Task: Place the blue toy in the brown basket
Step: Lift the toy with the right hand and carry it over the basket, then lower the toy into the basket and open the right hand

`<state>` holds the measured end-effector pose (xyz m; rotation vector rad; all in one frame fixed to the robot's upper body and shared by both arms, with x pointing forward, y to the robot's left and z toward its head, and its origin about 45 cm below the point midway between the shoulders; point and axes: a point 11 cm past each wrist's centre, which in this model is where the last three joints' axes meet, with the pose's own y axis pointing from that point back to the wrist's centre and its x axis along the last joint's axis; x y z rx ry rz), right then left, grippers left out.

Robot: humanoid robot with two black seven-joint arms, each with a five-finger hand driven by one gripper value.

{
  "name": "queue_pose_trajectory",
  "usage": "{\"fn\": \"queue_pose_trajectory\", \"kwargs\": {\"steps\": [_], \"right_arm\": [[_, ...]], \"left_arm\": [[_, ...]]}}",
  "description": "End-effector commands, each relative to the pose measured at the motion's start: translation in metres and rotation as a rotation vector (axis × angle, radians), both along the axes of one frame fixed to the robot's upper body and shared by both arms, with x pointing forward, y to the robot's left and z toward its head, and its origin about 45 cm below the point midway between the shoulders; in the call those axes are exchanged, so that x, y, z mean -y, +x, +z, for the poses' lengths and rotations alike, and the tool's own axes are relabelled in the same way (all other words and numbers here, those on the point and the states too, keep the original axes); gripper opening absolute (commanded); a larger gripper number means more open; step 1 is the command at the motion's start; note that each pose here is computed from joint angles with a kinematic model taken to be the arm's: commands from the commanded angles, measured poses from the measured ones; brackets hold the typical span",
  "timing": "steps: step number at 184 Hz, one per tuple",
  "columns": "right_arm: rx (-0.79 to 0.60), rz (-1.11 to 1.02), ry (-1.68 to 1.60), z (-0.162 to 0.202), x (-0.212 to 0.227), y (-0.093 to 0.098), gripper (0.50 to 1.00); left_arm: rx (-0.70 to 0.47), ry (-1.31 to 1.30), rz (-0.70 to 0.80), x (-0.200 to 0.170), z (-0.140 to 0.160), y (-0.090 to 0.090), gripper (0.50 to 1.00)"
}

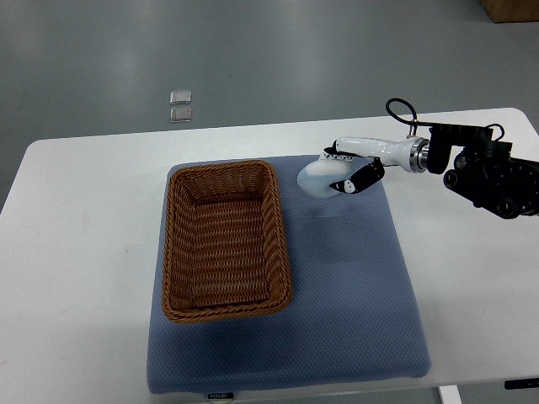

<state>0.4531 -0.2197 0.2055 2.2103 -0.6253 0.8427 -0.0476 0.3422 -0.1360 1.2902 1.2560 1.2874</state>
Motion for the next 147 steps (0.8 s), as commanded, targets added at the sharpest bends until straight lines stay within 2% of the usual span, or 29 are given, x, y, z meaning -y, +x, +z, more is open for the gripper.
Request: {"fn": "queue_pose_trajectory", "kwargs": {"steps": [1,27,48,57,81,110,147], "right_arm": [[0.028,0.013,0.066,0.018,-0.006,0.005,0.5],[0.064,0.053,0.171,0.046,-0.027,0.007,0.5],[0.076,0.091,0.215,0.054,-0.046,0.004,0.5],[0.072,0.108,0.228,0.053,-0.057,0.002,0.5],[0.031,0.212,0.294,0.042,-0.118,-0.018,0.5],[0.018,0.25,0.335,0.028,-0.159,-0.035,0.5],[0.037,0.228,0.367,0.016,-0.173,-0.043,0.5]], "left_arm": [[0.001,0.0,0.0,0.0,0.0,0.0,1.0],[0.001,0.0,0.0,0.0,0.0,0.0,1.0],[0.001,0.0,0.0,0.0,0.0,0.0,1.0],[-0.001,0.0,0.0,0.0,0.0,-0.001,1.0],[0.001,0.0,0.0,0.0,0.0,0.0,1.0],[0.001,0.0,0.0,0.0,0.0,0.0,1.0],[0.001,0.0,0.0,0.0,0.0,0.0,1.0]]}}
